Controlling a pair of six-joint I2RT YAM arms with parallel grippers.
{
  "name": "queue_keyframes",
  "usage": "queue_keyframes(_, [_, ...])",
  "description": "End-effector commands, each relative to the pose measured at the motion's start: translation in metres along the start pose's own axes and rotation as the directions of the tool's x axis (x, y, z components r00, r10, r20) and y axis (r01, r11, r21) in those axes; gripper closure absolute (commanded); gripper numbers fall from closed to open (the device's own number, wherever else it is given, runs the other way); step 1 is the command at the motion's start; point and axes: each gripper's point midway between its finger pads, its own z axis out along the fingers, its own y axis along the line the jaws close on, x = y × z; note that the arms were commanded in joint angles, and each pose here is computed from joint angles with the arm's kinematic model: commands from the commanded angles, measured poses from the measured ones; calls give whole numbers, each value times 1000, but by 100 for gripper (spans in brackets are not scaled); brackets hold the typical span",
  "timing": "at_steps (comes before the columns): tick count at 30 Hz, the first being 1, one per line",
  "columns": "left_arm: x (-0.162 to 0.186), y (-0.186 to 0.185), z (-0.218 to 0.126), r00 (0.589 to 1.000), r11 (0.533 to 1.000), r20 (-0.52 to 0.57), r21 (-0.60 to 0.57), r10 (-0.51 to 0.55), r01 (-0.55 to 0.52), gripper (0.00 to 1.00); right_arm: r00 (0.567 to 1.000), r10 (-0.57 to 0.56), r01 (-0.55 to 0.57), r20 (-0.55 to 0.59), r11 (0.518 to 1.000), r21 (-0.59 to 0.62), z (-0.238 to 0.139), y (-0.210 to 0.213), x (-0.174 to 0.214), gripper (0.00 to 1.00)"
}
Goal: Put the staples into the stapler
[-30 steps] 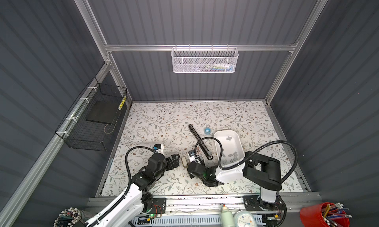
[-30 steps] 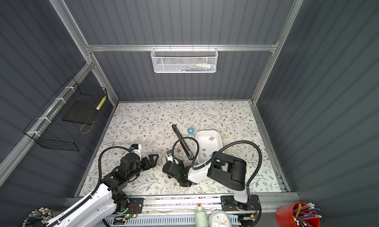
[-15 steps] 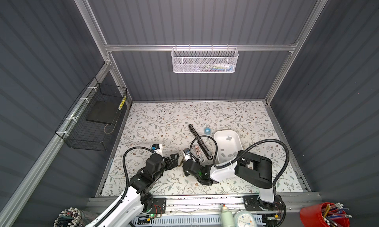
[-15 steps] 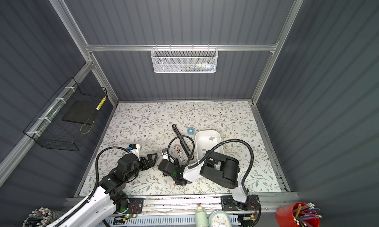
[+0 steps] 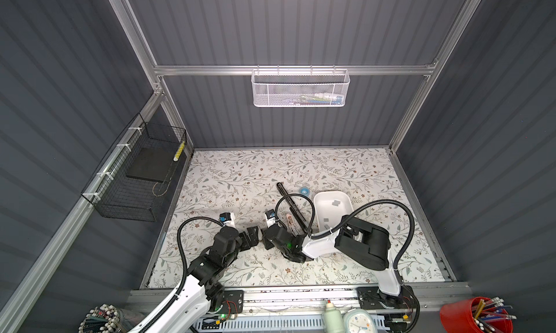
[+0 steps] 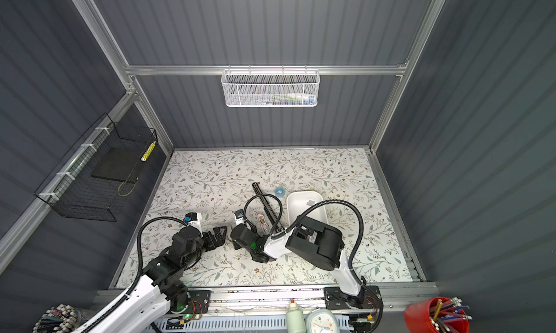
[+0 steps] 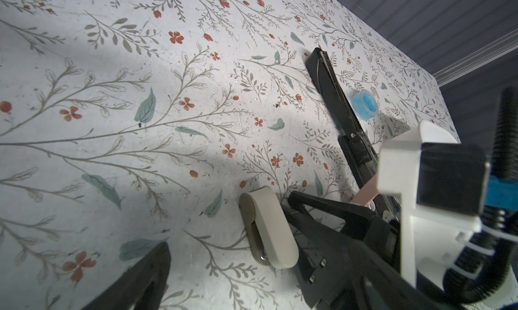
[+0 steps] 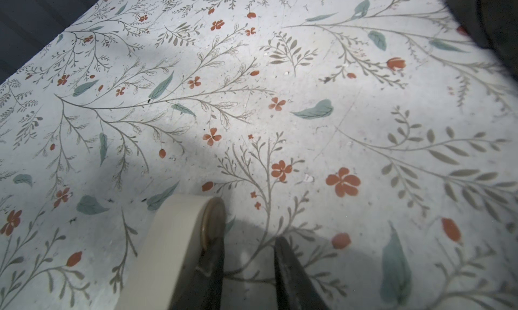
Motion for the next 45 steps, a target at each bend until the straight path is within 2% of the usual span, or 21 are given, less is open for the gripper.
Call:
queue_keyframes(1, [-14, -6, -9, 999, 1000, 29, -2, 26, -26, 0, 993, -54, 57, -109, 998, 28, -5, -13, 31, 65])
queue_keyframes(6, [-28, 5, -17, 996, 997, 87, -73, -9, 15, 0, 997, -76, 76, -31, 997, 27, -37, -16, 0, 62])
queue_keyframes(11, [-43, 15, -38, 989, 989, 143, -145, 40, -19, 0, 985, -147, 143, 86, 988, 56, -76, -32, -27, 56])
queue_keyframes(14, [-39, 14, -38, 990, 992, 136, -120, 43, -27, 0, 971, -199, 185, 129, 976, 112, -89, -49, -31, 55])
queue_keyframes(20, [-33, 6, -27, 992, 995, 106, -83, 68, -59, 0, 971, -165, 137, 173, 977, 163, -119, -82, -22, 50])
queue_keyframes(25, [-30, 7, -20, 995, 992, 65, -109, 78, -70, 0, 979, -156, 131, 131, 975, 177, -123, -90, -13, 52])
queue_keyframes(33, [-32, 7, -22, 993, 993, 92, -102, 70, -61, 0, 982, -142, 111, 128, 969, 221, -129, -107, 0, 50])
queue_keyframes(38, [-30, 6, -20, 994, 993, 81, -96, 73, -66, 0, 986, -143, 127, 89, 978, 166, -122, -95, 5, 48])
queue_keyframes(45, [-30, 5, -20, 994, 994, 81, -89, 73, -66, 0, 989, -144, 137, 34, 978, 156, -104, -88, 13, 46])
